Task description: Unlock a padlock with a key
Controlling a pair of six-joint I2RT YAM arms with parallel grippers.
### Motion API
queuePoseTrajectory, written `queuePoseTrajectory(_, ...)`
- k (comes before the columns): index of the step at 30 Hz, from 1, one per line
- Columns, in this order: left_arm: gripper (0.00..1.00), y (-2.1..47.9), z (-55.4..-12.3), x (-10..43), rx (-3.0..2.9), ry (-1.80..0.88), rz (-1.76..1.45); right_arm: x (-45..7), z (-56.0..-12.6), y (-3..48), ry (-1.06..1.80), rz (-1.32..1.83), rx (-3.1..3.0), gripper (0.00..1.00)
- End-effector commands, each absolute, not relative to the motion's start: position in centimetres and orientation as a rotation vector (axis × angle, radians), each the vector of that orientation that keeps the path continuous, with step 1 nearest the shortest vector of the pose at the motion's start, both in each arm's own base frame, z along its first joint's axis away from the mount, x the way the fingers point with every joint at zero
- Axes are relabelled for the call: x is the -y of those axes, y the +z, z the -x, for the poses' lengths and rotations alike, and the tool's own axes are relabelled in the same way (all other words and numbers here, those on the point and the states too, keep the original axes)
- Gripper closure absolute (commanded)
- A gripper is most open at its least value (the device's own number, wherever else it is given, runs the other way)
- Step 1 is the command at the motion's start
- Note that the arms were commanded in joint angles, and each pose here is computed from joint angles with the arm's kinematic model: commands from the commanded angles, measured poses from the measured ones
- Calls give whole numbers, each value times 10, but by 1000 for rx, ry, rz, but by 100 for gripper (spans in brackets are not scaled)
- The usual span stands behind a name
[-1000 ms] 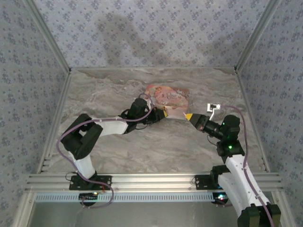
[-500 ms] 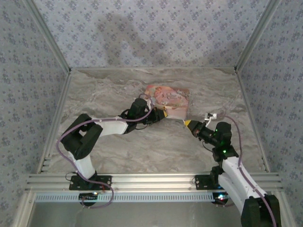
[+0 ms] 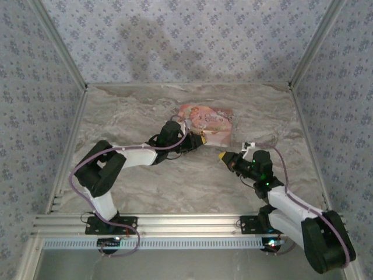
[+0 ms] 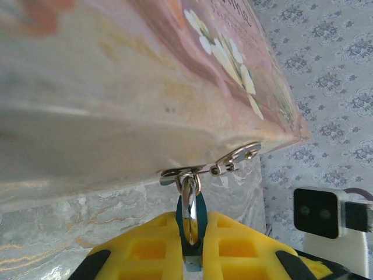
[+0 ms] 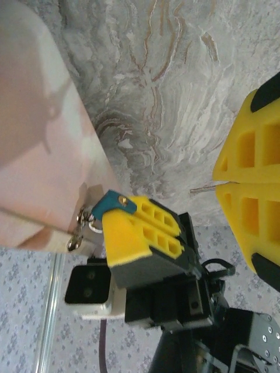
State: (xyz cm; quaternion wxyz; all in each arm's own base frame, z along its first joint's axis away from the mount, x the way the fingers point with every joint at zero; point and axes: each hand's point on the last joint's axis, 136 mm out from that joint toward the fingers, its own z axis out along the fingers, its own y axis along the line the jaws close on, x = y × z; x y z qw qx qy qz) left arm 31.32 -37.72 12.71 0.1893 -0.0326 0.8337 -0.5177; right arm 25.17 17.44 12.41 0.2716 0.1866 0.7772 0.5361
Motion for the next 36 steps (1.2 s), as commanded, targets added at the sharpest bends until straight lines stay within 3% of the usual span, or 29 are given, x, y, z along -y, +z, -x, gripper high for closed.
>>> queuePoseTrajectory(1, 90, 179, -321, 386, -2193, -1576, 45, -180, -265, 138, 1460, -470, -2026, 100)
queuePoseTrajectory(36, 90, 179, -318, 388, -2180, -1637, 62, -217, -299, 145, 1530, -361, -1987, 100)
